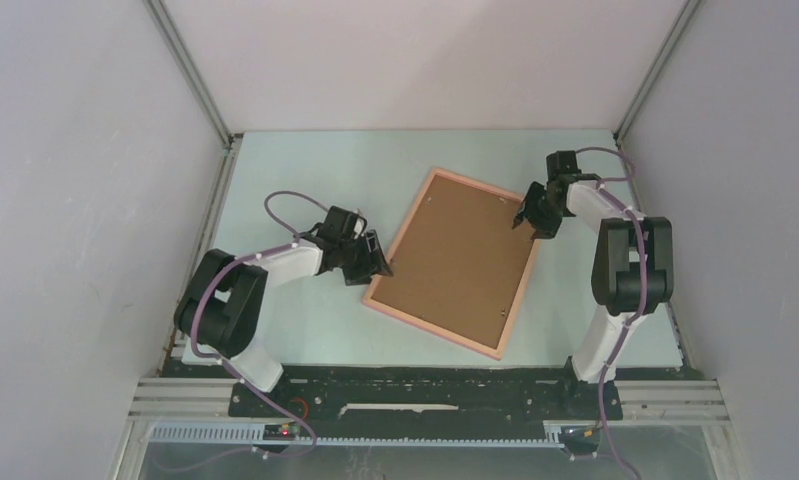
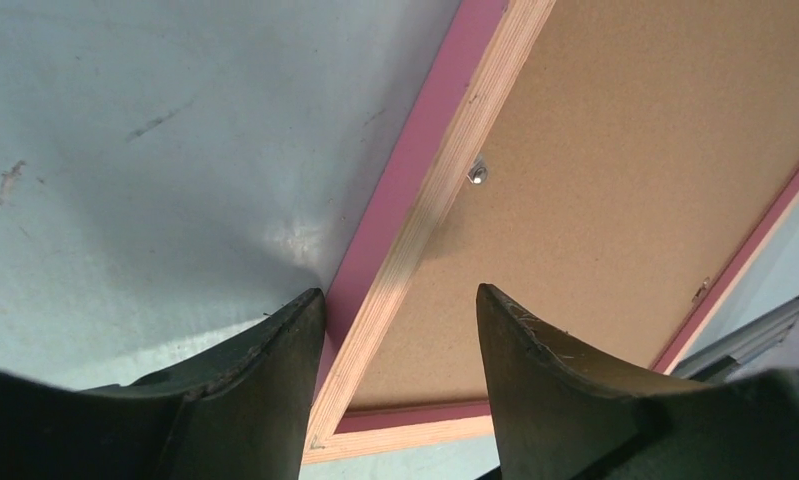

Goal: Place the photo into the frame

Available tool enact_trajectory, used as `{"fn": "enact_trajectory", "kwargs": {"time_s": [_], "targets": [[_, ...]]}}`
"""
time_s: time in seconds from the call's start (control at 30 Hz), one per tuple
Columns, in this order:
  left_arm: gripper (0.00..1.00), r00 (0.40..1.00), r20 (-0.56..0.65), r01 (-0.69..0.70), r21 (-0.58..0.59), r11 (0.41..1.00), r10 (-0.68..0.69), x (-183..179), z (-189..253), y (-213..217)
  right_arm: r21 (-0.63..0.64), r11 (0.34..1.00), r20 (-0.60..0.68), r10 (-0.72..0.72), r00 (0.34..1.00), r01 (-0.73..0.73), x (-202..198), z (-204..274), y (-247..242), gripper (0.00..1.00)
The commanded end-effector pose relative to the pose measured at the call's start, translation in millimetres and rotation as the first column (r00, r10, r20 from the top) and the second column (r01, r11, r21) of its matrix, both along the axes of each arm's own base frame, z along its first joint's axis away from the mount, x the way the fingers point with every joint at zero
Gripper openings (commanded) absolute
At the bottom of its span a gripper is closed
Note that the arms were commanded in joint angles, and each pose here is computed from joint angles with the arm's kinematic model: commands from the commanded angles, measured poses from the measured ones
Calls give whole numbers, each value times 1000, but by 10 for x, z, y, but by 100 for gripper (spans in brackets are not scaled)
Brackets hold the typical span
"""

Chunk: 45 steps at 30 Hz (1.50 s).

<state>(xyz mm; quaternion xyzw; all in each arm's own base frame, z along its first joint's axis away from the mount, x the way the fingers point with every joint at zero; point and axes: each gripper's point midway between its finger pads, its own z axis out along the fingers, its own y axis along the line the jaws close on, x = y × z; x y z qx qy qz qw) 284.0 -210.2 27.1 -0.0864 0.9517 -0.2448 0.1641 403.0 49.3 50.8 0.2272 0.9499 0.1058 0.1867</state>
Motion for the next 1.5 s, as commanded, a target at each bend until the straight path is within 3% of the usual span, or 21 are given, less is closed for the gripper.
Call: {"fn": "enact_trajectory", "kwargs": {"time_s": [0.0,0.3,0.43,0.63,0.97,1.23,1.33,1.47], "targets": [[64,997,-72,13,-69,997,-18,-214,-95,-73,69,998,9,12,1000,-12,94,11,116,63],[64,998,-58,-5,-76,997,0,-261,-85,-39,-82,996,53,39,998,-35,-113,269,-186,78],[64,998,-57,-22,-98,995,16,-284,-92,-50,-4,999,46,-46,998,47,-233,140,-328,80],[63,997,-67,-42,-131,990,33,-365,-121,-58,192,981,64,-37,997,24,-10,-31,-42,80],[60,999,-37,-17,-266,964,7,-513,16,-444,240,970,76,28,997,-45,367,7,285,72],[59,998,-53,4,-285,958,-20,-556,-4,-531,4,1000,15,-27,1000,27,468,84,36,74],[59,998,-53,8,-292,957,-25,-540,7,-555,-119,993,-24,-22,999,19,482,56,36,72],[59,999,-44,15,-289,957,-29,-529,23,-553,-177,984,-45,-35,998,27,429,23,38,66]]}}
